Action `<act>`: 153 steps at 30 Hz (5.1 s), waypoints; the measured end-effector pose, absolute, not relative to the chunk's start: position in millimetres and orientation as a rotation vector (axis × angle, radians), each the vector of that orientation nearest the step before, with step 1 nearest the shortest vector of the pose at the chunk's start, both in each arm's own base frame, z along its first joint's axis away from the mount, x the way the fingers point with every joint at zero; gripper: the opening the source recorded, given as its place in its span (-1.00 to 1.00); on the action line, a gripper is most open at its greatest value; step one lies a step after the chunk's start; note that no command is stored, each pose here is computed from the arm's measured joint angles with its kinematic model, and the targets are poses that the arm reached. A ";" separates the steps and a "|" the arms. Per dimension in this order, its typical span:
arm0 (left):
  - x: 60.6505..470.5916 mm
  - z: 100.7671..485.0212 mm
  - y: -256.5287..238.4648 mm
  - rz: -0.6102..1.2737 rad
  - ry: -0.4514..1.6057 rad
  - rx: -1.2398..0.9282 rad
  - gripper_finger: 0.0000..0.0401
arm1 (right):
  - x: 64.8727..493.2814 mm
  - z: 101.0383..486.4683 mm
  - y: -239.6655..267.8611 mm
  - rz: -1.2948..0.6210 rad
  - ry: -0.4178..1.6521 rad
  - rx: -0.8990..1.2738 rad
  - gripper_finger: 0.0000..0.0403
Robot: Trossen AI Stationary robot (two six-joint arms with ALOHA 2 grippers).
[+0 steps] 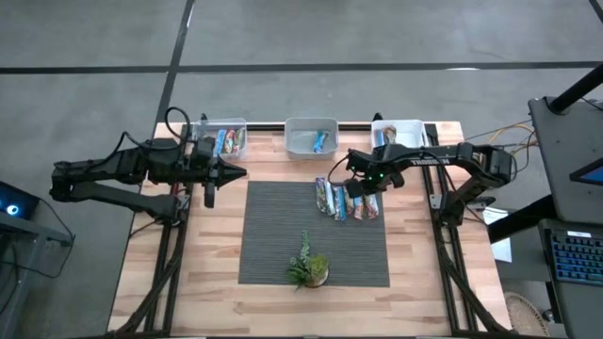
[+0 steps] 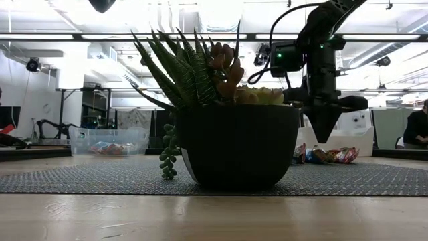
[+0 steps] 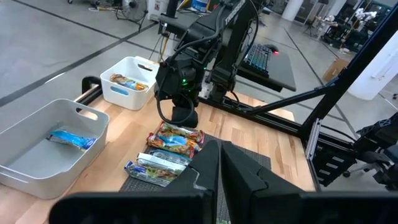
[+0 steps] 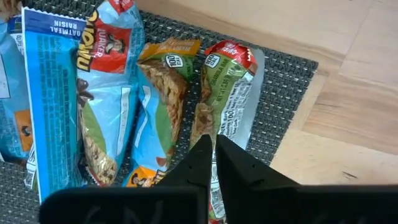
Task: Pick and place Granola Bars by type
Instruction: Put the red granola bar into the transparent bin
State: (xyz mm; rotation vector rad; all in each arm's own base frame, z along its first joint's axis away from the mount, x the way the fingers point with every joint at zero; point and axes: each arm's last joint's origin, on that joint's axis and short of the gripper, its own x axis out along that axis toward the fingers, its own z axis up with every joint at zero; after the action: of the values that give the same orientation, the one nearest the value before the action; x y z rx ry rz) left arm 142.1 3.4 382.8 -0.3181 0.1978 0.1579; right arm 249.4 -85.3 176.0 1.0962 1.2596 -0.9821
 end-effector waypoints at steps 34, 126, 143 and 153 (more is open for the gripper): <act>142.1 382.8 3.4 0.159 0.197 -0.334 -1.00 | 238.1 153.8 -87.4 -1.065 1.220 1.104 0.26; 148.0 388.8 3.6 0.157 0.127 -0.344 -1.00 | 322.7 366.9 -110.9 -0.435 0.501 0.738 -0.76; 183.4 380.6 5.5 0.232 0.131 -0.386 -0.42 | 353.1 475.8 -108.8 -0.200 0.221 0.472 -0.77; 197.4 404.0 5.4 0.184 -0.117 -0.245 -0.31 | 344.1 508.1 -96.9 -0.150 0.123 0.389 -0.77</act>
State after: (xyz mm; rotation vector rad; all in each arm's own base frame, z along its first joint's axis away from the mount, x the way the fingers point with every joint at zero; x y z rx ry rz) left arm 197.4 5.4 404.0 -0.2446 -0.1169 0.1835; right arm 344.1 -96.9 508.1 0.3890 0.1233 -0.1501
